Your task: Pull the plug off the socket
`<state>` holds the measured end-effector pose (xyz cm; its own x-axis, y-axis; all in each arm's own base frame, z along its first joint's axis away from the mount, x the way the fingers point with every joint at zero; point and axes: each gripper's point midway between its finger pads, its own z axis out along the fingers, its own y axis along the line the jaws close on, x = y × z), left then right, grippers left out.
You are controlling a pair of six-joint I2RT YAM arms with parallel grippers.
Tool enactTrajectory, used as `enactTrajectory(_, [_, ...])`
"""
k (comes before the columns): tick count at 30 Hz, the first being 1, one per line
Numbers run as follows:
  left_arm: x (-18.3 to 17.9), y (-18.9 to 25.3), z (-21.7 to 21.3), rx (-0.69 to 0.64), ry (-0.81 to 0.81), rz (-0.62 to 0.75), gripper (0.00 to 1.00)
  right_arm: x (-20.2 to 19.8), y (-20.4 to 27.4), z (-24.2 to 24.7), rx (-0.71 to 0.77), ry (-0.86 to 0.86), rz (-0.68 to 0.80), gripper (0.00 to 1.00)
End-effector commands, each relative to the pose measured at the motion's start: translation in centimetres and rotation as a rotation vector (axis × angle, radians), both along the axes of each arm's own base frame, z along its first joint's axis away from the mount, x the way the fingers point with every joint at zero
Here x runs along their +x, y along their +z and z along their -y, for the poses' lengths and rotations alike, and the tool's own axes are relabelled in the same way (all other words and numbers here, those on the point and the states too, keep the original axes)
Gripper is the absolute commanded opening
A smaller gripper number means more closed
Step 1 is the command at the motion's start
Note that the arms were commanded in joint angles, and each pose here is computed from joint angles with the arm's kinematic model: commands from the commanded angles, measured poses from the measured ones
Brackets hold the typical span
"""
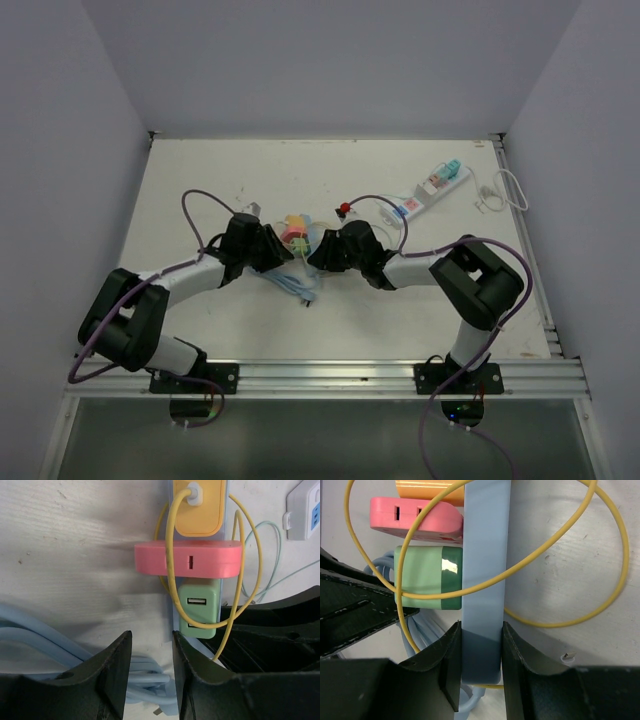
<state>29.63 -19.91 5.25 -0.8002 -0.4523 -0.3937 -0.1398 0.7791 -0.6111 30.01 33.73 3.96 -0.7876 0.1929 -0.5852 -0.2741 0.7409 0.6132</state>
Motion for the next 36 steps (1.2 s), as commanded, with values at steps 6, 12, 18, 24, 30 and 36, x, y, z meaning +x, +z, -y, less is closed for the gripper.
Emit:
enactTrajectory(6, [2.1,2.6,2.4,-0.095,-0.036,0.124,0.45,-0.1,1.7,-0.9,0.053,0.037,0.044,0.00])
enactTrajectory(12, [1.7,3.2,4.2,-0.151,-0.112,0.128,0.55,-0.1,1.7,-0.9,0.051,0.038,0.044,0.00])
enactTrajectory(18, [1.0,3.8,5.9,-0.198,-0.175,0.130,0.61,0.0,1.7,-0.8,0.046,0.034,0.045,0.00])
enactTrajectory(24, [1.5,3.0,5.8,-0.162,-0.151,0.118,0.62,0.0,1.7,-0.8,0.047,0.034,0.043,0.00])
enactTrajectory(30, [2.6,2.4,5.3,-0.133,-0.092,0.109,0.53,-0.1,1.8,-0.7,0.045,0.034,0.045,0.00])
enactTrajectory(36, [3.3,2.8,4.8,-0.121,-0.043,0.132,0.50,0.0,2.0,-0.6,0.044,0.033,0.051,0.00])
